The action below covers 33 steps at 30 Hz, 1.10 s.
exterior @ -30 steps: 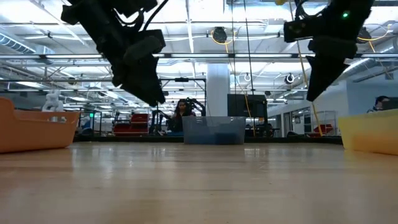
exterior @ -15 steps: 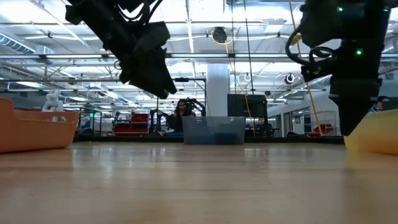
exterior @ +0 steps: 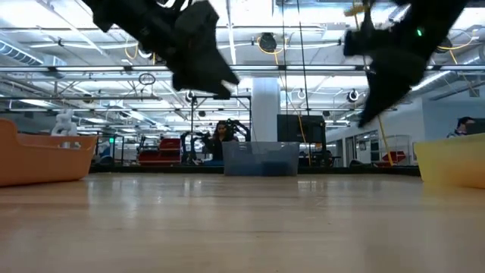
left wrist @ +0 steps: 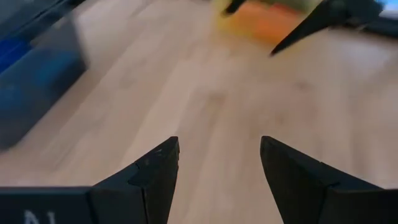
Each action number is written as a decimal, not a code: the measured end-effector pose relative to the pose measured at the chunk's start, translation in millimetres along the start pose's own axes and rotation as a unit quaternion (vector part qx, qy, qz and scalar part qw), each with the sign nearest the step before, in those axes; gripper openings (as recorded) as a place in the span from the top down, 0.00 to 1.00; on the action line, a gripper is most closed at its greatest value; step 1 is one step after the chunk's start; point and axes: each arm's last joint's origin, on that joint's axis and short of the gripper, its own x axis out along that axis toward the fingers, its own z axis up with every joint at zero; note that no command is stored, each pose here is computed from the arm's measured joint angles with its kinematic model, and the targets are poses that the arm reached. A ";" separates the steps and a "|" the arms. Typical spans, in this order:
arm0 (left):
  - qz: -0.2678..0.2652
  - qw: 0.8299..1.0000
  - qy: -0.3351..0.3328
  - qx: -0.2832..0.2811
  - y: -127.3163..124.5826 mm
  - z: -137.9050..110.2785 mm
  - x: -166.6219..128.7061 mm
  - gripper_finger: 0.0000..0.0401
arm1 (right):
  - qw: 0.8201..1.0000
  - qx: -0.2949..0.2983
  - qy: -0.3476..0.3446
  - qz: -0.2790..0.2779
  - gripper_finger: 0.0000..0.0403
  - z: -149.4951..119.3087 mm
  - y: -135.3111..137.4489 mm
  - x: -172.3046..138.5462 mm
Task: Sort & place blocks by color
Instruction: Return to Home Position
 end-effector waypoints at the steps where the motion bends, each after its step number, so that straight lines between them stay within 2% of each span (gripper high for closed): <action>1: -0.017 1.000 -0.011 0.004 1.1 3.5 0.7 0.44 | 0.999 -0.003 -0.030 0.014 0.07 5.0 1.0 -4.0; 6: -0.098 0.994 -0.053 0.007 9.4 18.2 2.8 0.44 | 0.982 -0.018 -0.168 0.079 0.07 27.8 2.8 -25.3; 9: -0.118 0.991 -0.065 0.023 12.6 22.9 0.7 0.44 | 0.973 -0.034 -0.201 0.107 0.10 28.3 -2.1 -34.3; 11: -0.130 0.988 -0.076 0.026 13.1 27.4 -6.3 0.47 | 0.969 -0.036 -0.214 0.118 0.16 24.3 -6.5 -42.3; 15: -0.143 0.984 -0.088 0.054 9.7 28.9 -27.3 0.62 | 0.958 -0.032 -0.240 0.154 0.38 11.2 -17.4 -57.3; 20: -0.167 0.976 -0.117 0.074 6.1 16.8 -59.8 0.93 | 0.945 -0.021 -0.259 0.197 0.79 -14.4 -27.9 -56.2; 22: -0.174 0.975 -0.119 0.073 8.5 2.9 -68.1 0.97 | 0.937 -0.019 -0.269 0.224 0.93 -23.9 -31.2 -52.7; 23: -0.177 0.974 -0.119 0.070 10.0 -4.4 -71.2 0.97 | 0.932 -0.013 -0.279 0.232 0.96 -27.4 -33.1 -51.5; 33: -0.168 0.970 -0.173 0.022 39.6 -65.2 -106.4 0.99 | 0.905 -0.011 -0.338 0.259 0.99 -63.9 -59.0 -38.4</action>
